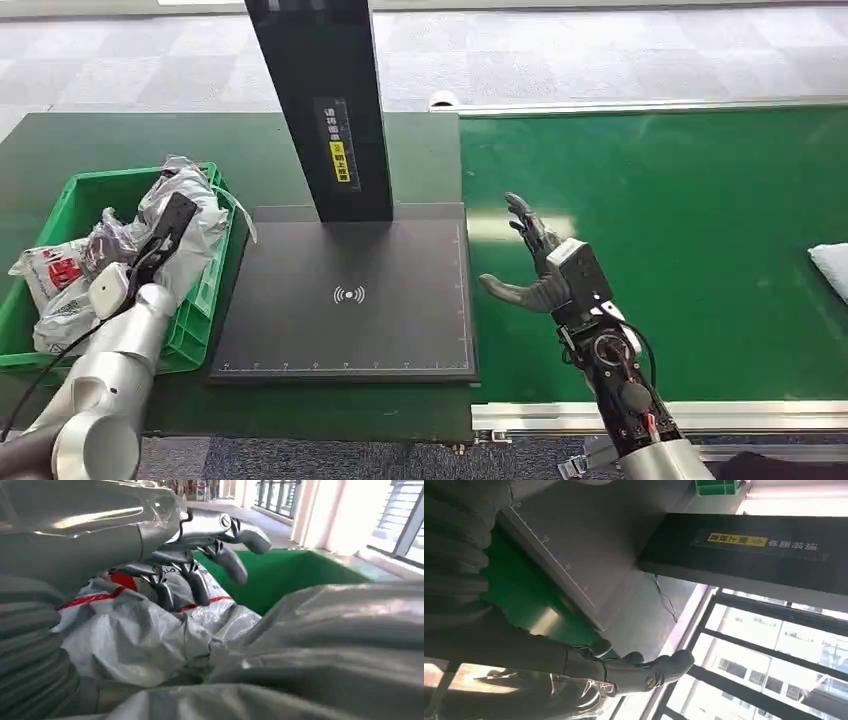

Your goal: Moved the parcel from conveyor to table for the left to box.

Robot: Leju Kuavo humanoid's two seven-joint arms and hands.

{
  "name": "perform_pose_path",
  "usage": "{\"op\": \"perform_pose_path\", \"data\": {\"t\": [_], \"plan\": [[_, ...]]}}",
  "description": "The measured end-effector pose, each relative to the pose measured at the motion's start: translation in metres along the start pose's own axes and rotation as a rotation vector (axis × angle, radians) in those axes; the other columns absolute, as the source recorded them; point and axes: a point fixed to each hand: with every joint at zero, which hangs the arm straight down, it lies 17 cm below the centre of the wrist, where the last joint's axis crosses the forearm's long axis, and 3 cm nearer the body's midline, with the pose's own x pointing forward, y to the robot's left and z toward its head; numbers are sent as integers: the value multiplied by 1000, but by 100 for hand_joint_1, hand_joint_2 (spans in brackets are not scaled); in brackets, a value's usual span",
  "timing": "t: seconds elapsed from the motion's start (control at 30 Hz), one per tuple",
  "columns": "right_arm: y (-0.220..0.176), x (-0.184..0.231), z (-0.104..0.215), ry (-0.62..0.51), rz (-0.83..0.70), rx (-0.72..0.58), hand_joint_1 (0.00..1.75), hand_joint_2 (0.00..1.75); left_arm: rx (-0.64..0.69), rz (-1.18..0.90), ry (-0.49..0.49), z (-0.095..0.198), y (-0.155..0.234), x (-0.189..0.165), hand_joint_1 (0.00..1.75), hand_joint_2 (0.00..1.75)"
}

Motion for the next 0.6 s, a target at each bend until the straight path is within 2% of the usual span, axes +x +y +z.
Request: {"op": "perform_pose_path", "data": {"t": [0.03,0.07,0.27,0.5,0.53,0.6], "plan": [[0,0,1,-1,-1,-5,0,175,30,30,-23,0,5,4,0,175],[-1,1,2,-4,-3,-10,0,175,70,65,-57,0,12,11,0,0],[-1,4,10,-20,-14,-21,0,175,200,226,-196,7,40,44,0,0],[-10,7,13,-33,-18,-39,0,175,343,386,-361,28,74,79,0,0],[-10,7,14,-32,-17,-39,0,175,347,389,-371,30,75,83,0,175],[-11,7,14,-32,-17,-39,0,175,361,387,-393,34,78,87,0,175]]}}
